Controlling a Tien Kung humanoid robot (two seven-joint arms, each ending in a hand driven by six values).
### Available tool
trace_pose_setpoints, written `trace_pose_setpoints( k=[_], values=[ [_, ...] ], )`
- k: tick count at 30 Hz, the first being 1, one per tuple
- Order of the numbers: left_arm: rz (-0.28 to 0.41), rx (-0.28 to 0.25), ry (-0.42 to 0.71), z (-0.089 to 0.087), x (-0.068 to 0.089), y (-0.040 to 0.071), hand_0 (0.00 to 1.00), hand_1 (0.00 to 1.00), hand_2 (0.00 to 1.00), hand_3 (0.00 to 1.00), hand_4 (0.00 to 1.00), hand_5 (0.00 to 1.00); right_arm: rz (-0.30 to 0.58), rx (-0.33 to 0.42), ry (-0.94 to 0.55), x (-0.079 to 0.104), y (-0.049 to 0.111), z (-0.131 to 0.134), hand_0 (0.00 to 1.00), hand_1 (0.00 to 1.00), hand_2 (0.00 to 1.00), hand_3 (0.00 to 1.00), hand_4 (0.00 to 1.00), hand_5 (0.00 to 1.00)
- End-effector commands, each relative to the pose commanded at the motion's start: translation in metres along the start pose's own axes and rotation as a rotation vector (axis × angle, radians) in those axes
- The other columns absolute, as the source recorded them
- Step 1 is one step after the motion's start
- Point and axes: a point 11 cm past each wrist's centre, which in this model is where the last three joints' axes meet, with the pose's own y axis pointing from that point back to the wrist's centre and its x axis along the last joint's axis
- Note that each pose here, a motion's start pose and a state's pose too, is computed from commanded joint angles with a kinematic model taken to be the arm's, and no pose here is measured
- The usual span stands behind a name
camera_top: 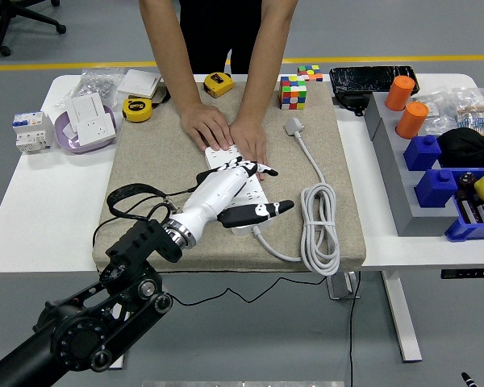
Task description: Pick up the plug,place it near the board,insert it into the board,press the button
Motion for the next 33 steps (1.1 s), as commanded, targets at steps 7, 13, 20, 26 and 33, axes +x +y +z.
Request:
trace_pose_setpoints(
  k=[7,13,20,26,33],
  values=[
    [-0.072,0.018,-0.181,0.025,0.002,-0.003,0.339,0.391,0.471,0.821,0.599,0.135,0.002,0.002,0.002,0.001,0.0,-0.001,0.759,0.765,0.751,0.799,0.998,0.939],
    [-0.137,0.112,-0.297,0.017,-0.004,-0.002,0.14,0.071,0.173,0.88,0.533,0.095,0.007,-0.007,0.003,0.003,0.0,0.002,0.759,0.765,0.751,0.799,0.998,0.939],
    [-0.238,0.238,-0.353,-0.007,-0.019,-0.001,0.134,0.066,0.17,0.892,0.517,0.063,0.004,-0.004,0.001,0.002,0.0,0.001,0.759,0.765,0.751,0.799,0.998,0.937],
    [-0.253,0.28,-0.369,-0.018,-0.021,-0.001,0.133,0.066,0.169,0.888,0.511,0.04,0.004,-0.005,0.001,0.002,0.0,0.002,0.759,0.765,0.751,0.798,0.998,0.938],
    [-0.276,0.316,-0.385,-0.027,-0.023,0.0,0.134,0.064,0.169,0.88,0.512,0.04,0.006,-0.004,-0.002,0.003,0.0,0.001,0.758,0.764,0.751,0.798,0.998,0.938]
  ],
)
